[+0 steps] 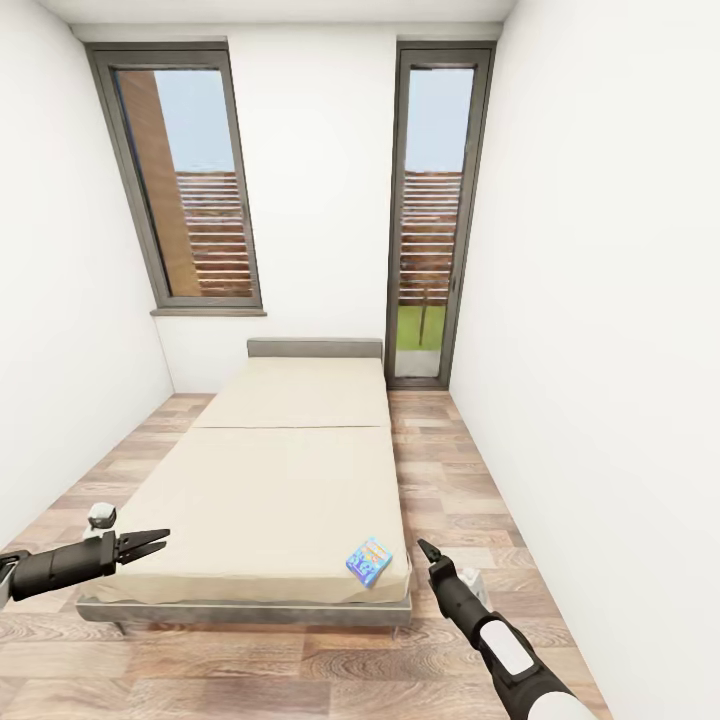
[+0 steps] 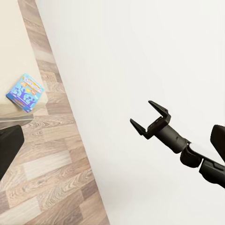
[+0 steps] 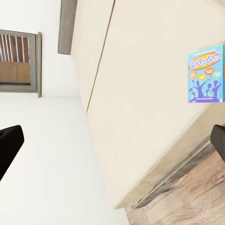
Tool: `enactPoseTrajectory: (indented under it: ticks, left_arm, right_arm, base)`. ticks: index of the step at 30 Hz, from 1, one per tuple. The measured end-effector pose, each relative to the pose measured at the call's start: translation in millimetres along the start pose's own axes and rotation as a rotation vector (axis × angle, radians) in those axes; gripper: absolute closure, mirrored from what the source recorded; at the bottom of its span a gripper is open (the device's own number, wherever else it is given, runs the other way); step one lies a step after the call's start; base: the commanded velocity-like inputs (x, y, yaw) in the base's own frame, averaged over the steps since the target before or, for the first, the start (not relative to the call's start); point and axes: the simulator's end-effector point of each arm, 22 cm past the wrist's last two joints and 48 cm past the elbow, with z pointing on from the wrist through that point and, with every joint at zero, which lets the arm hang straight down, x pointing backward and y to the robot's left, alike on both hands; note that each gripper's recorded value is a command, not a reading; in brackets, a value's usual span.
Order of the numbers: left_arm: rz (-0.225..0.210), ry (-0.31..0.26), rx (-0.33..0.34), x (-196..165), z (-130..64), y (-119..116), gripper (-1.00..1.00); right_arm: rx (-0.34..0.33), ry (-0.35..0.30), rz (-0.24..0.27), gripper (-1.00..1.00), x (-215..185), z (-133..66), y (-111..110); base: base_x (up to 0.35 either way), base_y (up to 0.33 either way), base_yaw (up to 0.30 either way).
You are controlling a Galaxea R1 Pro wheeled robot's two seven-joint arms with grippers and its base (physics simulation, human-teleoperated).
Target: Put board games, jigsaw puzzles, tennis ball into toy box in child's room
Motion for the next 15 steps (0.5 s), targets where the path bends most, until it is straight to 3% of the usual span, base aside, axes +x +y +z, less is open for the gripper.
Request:
enactPoseTrajectory:
  ticks: [15]
  left_arm:
    - [0.005, 0.002, 0.002, 0.7, 1.4, -0.4, -1.0]
  right_arm:
    - [-0.002, 0.002, 0.001, -1.0, 1.9, 0.6, 1.0]
  base:
    - [0.0, 0.255, 0.0]
